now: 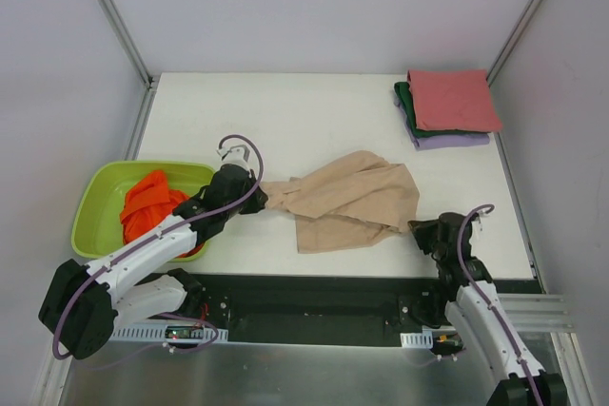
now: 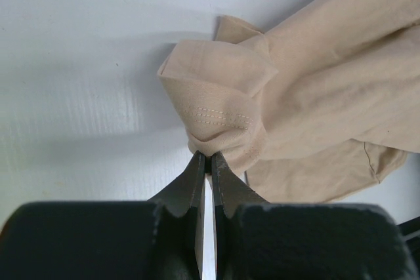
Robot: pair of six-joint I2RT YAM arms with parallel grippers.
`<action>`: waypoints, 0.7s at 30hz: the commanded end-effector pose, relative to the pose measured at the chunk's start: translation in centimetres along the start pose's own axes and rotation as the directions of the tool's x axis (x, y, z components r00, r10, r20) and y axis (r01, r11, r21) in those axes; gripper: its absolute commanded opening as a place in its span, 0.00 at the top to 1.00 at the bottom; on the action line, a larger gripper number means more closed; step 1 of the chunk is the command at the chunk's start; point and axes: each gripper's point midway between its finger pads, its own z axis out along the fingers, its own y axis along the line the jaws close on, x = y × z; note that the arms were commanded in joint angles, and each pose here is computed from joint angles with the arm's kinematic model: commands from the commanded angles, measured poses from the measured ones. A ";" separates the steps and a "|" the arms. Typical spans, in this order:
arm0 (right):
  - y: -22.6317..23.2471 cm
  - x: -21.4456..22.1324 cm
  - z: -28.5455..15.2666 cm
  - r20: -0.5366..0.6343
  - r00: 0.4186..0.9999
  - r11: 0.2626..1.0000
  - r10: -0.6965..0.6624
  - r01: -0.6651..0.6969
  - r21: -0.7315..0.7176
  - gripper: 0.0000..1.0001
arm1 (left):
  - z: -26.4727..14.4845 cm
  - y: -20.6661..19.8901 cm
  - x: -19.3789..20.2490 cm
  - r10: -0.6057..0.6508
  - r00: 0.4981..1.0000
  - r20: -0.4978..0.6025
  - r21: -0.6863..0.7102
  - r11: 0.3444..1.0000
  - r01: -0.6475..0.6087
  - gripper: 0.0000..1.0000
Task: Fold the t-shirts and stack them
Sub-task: Flatten out the tshirt
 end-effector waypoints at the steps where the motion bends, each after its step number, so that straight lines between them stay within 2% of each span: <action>1: 1.6 -2.3 -1.4 0.093 0.987 0.991 -0.130 0.132 -0.021 0.99 | -0.8 -1.3 -3.4 -0.023 0.994 0.108 0.022 1.000 0.021 1.00; 6: 7.3 -5.3 -4.7 0.213 0.936 0.943 -0.280 0.310 -0.120 0.99 | -1.7 -2.4 -6.8 -0.002 0.981 0.196 0.013 1.000 0.000 1.00; 11: 15.0 -8.0 -8.3 0.317 0.857 0.852 -0.407 0.481 -0.206 1.00 | -3.0 -4.4 -12.1 0.016 0.951 0.309 0.002 1.000 -0.018 1.00; 16: 22.2 -11.5 -12.6 0.463 0.775 0.782 -0.429 0.576 -0.239 1.00 | -4.7 -5.6 -18.9 0.048 0.911 0.409 -0.043 0.999 -0.034 1.00; 21: 29.5 -15.5 -21.2 0.647 0.666 0.699 -0.372 0.660 -0.277 1.00 | -11.8 -8.5 -26.1 0.070 0.812 0.579 0.002 0.996 -0.087 1.00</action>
